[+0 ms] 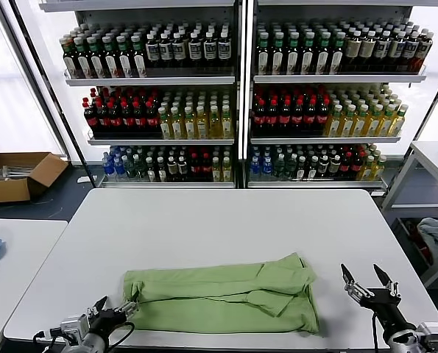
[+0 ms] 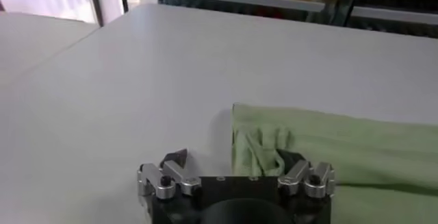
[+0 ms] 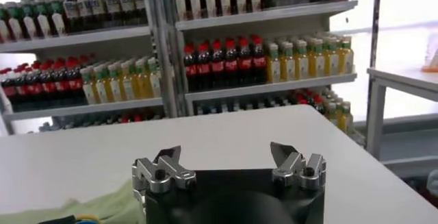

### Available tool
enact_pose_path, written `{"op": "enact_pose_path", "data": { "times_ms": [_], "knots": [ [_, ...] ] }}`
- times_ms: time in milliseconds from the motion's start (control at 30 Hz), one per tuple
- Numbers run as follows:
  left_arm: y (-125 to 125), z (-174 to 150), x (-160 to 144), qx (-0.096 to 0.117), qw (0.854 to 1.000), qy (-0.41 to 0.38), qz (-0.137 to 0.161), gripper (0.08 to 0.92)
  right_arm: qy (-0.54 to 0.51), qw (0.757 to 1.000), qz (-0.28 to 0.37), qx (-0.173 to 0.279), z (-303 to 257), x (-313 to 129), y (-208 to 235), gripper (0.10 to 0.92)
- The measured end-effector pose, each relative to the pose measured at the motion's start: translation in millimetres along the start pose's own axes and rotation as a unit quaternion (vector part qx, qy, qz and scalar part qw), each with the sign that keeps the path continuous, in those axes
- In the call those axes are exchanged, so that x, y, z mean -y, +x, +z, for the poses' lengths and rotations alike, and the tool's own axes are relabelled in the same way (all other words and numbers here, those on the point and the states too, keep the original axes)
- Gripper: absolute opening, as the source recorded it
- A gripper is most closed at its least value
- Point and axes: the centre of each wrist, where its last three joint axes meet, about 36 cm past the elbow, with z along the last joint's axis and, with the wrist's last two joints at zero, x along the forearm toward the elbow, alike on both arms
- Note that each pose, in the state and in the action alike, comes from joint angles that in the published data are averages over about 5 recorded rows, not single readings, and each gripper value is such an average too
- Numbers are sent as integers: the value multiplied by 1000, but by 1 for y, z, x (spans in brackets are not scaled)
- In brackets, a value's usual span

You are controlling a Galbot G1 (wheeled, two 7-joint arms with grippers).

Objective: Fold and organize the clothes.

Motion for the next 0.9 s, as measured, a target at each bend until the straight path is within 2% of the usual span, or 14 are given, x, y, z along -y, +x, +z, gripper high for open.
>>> {"op": "enact_pose_path", "data": {
  "times_ms": [400,667,767,900],
  "knots": [
    [5,11,17,-15,1000,13,8,420,-5,1000,7,12,-3,5,1,823],
    [6,14,22,-10,1000,6,21,186,-7,1000,9,15,-4,5,2,823],
    [4,15,21,-6,1000,0,21,124,-7,1000,9,16,-4,6,2,823],
    [1,13,16,3,1000,-11,17,108,-5,1000,6,17,-5,6,0,823]
  ]
}}
